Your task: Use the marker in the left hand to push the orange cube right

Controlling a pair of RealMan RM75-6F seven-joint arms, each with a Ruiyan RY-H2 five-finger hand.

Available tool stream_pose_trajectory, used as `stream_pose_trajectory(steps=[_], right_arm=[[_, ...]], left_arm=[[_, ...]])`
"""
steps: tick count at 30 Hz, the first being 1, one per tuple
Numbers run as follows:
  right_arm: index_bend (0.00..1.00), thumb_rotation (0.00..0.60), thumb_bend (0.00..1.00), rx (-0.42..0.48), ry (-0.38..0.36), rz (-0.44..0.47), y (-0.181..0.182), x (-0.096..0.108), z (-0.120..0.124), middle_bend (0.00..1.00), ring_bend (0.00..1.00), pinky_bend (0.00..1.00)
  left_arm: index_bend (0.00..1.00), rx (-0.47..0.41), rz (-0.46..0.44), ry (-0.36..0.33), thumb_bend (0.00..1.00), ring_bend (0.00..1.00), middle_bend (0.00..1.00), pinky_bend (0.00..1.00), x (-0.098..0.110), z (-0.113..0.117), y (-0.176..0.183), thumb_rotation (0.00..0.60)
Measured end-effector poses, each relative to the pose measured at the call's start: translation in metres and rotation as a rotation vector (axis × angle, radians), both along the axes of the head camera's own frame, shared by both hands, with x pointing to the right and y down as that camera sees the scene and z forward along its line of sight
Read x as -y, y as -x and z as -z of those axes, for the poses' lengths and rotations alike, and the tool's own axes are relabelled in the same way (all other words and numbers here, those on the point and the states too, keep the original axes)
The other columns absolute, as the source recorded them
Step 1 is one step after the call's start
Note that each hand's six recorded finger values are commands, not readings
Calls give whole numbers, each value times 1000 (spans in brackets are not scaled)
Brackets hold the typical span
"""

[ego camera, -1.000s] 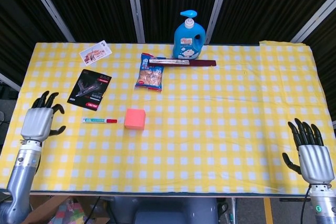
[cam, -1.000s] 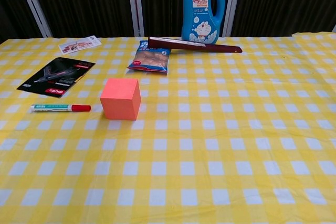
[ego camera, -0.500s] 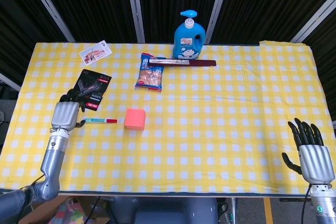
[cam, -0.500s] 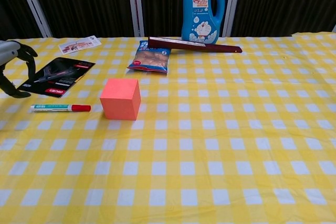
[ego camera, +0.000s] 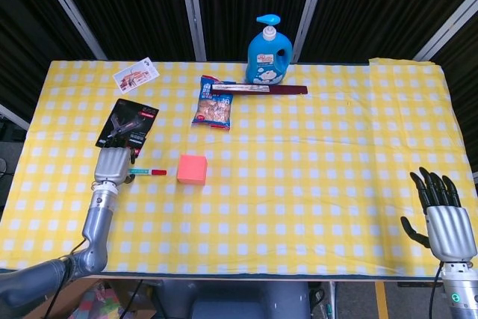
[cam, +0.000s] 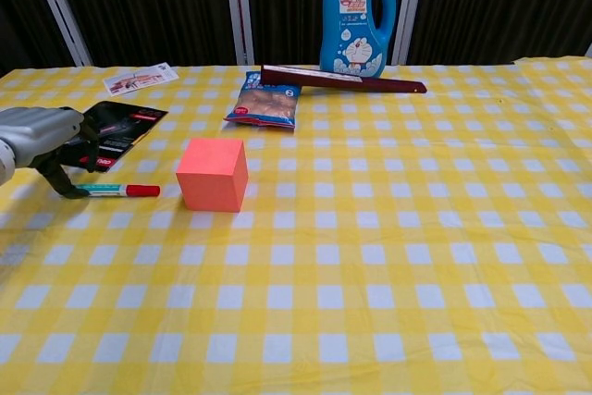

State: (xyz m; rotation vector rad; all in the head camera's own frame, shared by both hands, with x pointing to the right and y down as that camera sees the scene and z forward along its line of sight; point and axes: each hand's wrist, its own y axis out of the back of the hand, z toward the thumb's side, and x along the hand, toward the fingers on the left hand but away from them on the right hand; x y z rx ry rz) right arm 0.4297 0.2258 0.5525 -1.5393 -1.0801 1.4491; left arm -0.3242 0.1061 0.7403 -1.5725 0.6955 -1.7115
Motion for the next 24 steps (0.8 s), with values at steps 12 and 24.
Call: stream_pose_trajectory(steps=[12, 24], right_arm=[[0, 600, 378, 14, -2, -3, 0, 0, 1, 0, 0, 0], [0, 600, 379, 28, -13, 0, 1, 1, 2, 0, 0, 0]], left_arm=[[526, -8, 17, 37, 338, 31, 117, 160, -3, -15, -13, 600], [568, -59, 31, 22, 442, 32, 135, 160, -3, -10, -24, 600]])
